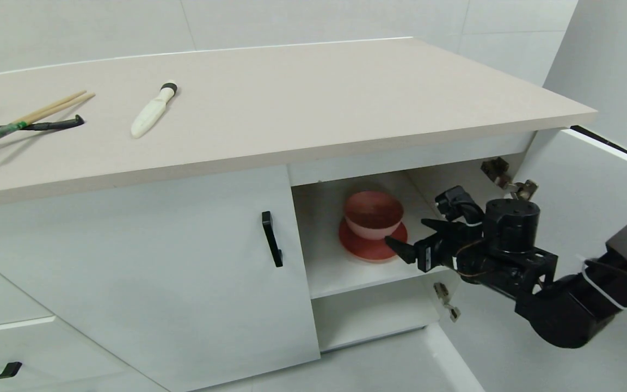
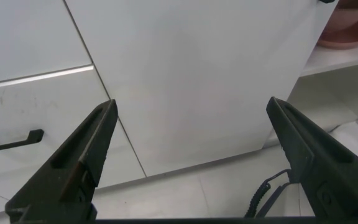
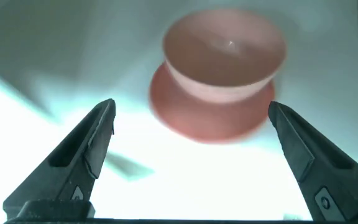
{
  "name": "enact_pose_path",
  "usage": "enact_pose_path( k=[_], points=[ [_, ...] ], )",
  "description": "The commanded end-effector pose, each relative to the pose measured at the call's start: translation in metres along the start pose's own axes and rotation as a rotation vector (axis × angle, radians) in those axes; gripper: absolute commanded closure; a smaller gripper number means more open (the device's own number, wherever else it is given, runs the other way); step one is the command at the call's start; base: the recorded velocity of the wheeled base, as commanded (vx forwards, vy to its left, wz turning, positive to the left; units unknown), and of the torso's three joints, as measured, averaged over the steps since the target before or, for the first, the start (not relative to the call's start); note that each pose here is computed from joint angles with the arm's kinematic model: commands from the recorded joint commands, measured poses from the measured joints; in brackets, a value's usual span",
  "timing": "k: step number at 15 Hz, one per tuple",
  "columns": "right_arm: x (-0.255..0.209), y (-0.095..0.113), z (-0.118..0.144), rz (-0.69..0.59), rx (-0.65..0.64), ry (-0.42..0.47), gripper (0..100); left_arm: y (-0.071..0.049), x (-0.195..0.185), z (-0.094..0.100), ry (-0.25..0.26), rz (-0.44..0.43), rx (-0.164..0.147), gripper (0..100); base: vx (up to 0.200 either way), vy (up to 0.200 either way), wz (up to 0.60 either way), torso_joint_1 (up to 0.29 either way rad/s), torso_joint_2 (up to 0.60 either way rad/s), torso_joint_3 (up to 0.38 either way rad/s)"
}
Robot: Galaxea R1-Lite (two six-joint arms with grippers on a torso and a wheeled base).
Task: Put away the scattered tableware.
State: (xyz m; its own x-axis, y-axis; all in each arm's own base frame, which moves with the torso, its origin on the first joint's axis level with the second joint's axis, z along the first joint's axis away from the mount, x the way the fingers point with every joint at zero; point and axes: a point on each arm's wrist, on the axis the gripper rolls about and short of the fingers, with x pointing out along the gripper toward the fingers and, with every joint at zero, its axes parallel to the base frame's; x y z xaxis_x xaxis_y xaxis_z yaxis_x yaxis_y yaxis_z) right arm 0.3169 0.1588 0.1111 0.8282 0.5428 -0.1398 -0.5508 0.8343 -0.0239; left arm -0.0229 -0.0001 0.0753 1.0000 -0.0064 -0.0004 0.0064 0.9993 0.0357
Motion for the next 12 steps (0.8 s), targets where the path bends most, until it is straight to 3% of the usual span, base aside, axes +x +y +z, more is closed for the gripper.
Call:
enact_pose_path(
  k=[1,3,12],
  points=[
    [-0.048,0.010,0.009,0.015,-0.012,-0.020,0,0.000,0.000,0.000,0.001,-0.001,-0.007,0,0.000,0.000,0.00,0.000,0.00,0.000],
    [-0.070,0.012,0.012,0.016,-0.025,-0.024,0,0.000,0.000,0.000,0.001,0.000,-0.008,0,0.000,0.000,0.00,0.000,0.00,0.000],
    [-0.160,0.020,0.022,0.005,-0.037,-0.096,0,0.000,0.000,0.000,0.001,0.000,-0.010,0,-0.200,0.000,0.00,0.001,0.00,0.002]
  ],
)
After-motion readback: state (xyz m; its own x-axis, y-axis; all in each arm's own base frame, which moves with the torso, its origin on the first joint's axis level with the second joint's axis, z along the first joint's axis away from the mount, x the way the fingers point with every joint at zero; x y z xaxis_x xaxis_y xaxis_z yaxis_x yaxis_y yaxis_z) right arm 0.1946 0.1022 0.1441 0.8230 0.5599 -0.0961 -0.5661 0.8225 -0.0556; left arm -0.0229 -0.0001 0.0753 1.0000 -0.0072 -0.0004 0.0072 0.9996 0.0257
